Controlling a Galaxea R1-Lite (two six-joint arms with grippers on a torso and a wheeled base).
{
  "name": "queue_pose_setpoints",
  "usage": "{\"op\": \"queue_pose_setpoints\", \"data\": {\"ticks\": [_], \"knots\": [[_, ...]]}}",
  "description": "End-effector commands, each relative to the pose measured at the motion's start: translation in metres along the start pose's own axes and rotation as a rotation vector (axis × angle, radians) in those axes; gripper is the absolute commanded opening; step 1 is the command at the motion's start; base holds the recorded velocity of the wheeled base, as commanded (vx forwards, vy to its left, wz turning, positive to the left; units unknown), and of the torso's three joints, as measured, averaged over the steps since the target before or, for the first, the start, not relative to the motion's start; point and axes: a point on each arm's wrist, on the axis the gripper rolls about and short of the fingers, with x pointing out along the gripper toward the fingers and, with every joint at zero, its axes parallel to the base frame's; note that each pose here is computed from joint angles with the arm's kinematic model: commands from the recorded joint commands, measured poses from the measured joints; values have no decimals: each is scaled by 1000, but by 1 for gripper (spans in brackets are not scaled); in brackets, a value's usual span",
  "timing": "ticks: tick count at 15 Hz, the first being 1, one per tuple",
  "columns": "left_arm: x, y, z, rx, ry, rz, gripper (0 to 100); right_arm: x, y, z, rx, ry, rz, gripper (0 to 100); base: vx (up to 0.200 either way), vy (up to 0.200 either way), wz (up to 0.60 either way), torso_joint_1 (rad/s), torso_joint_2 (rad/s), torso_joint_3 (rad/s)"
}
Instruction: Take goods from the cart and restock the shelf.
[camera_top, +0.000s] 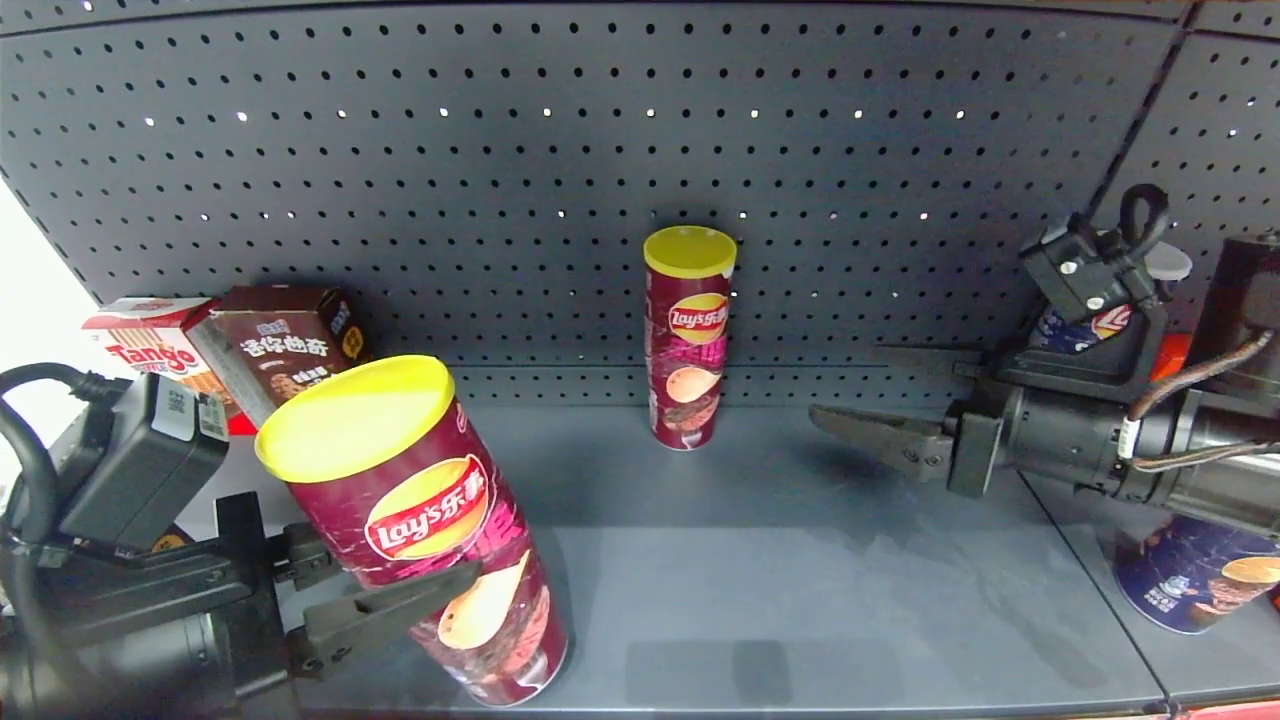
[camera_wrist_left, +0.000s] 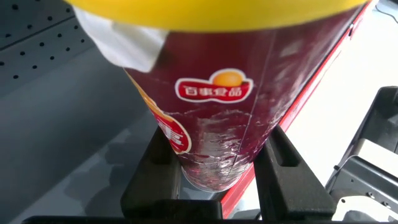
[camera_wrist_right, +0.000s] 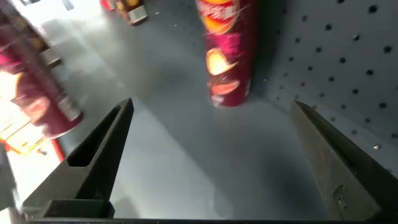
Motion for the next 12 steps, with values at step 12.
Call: {"op": "queue_pose_setpoints", "data": {"ticks": [12], "knots": [[2,0,-1,-18,6,-15,0,66,-34,-14,-57,-122,203,100,0,0,0,0,0,0]]}}
